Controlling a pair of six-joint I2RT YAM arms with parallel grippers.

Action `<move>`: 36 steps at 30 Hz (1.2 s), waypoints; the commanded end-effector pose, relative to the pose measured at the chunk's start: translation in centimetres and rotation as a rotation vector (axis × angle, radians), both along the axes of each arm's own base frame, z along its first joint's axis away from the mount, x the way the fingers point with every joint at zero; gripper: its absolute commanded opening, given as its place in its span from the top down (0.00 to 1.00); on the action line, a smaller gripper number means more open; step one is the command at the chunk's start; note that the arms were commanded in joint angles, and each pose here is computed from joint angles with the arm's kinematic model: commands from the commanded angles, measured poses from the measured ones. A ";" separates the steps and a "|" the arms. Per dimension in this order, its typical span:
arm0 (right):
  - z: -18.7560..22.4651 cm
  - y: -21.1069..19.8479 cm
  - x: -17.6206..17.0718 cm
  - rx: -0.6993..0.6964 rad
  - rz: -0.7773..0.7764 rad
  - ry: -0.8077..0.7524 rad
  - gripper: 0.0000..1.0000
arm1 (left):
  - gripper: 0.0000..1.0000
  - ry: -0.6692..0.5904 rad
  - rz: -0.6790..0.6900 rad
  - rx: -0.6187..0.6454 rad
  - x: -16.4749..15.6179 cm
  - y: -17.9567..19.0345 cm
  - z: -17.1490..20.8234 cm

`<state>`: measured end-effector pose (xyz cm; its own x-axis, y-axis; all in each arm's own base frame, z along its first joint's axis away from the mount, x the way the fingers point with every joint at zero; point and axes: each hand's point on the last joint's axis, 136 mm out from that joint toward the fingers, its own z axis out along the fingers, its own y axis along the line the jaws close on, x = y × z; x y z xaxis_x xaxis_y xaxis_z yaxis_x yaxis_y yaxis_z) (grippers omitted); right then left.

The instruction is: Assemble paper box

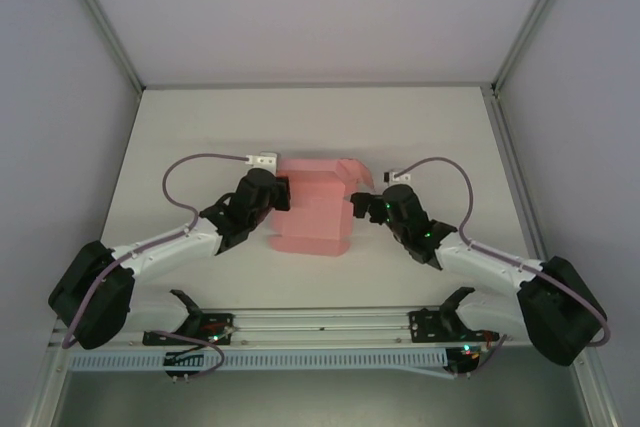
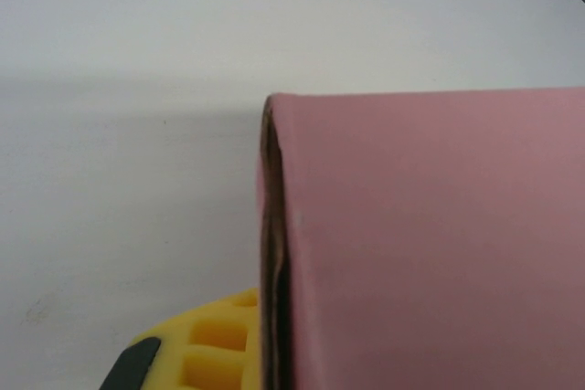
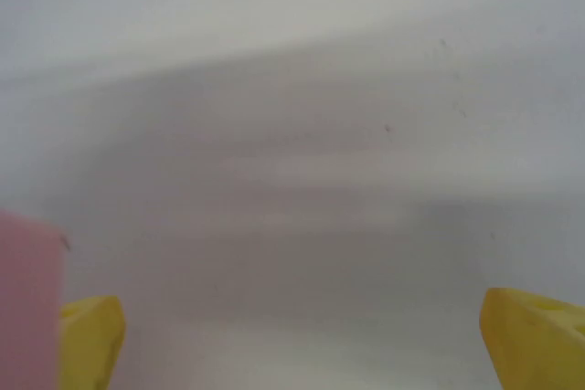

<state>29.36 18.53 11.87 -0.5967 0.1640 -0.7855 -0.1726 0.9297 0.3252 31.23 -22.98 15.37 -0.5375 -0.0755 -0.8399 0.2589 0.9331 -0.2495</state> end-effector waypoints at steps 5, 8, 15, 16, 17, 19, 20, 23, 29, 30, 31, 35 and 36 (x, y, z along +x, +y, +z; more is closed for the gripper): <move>3.8 0.3 1.9 -0.105 0.016 -0.100 0.00 | 1.00 -0.015 -0.007 -0.016 0.3 -0.2 0.9; 4.1 1.1 1.8 -0.128 0.066 -0.110 0.00 | 1.00 -0.012 -0.007 -0.016 0.3 -0.3 0.8; 4.1 3.3 1.7 -0.193 0.165 -0.112 0.00 | 1.00 -0.008 -0.011 -0.026 0.3 -0.5 0.8; 4.0 3.7 1.8 -0.190 0.171 -0.113 0.00 | 1.00 -0.007 -0.013 -0.030 0.3 -0.5 0.8; 3.9 4.1 1.8 -0.189 0.177 -0.114 0.00 | 1.00 -0.004 -0.017 -0.034 0.3 -0.7 0.8; 3.7 5.4 1.8 -0.188 0.204 -0.127 0.00 | 1.00 -0.001 -0.024 -0.046 0.3 -0.9 0.8; 3.5 5.8 1.8 -0.194 0.209 -0.130 0.00 | 1.00 0.001 -0.026 -0.050 0.3 -1.0 0.8; 3.1 6.3 2.4 -0.246 0.170 -0.136 0.00 | 1.00 0.008 -0.031 -0.056 0.2 -1.2 0.7; 2.7 4.8 2.9 -0.336 0.058 -0.124 0.00 | 1.00 0.010 -0.001 -0.037 0.3 -0.4 0.4; 3.0 4.4 2.7 -0.331 0.045 -0.125 0.00 | 1.00 0.009 0.010 -0.029 0.3 -0.2 0.3; 3.4 3.9 2.5 -0.325 0.034 -0.127 0.00 | 1.00 0.012 0.020 -0.021 0.4 0.0 0.1; 4.8 1.7 0.5 -0.291 0.023 -0.137 0.00 | 1.00 0.024 0.049 -0.001 0.6 1.0 -0.6; 5.1 1.3 -0.2 -0.283 0.030 -0.139 0.00 | 1.00 0.025 0.054 -0.003 0.7 1.2 -0.7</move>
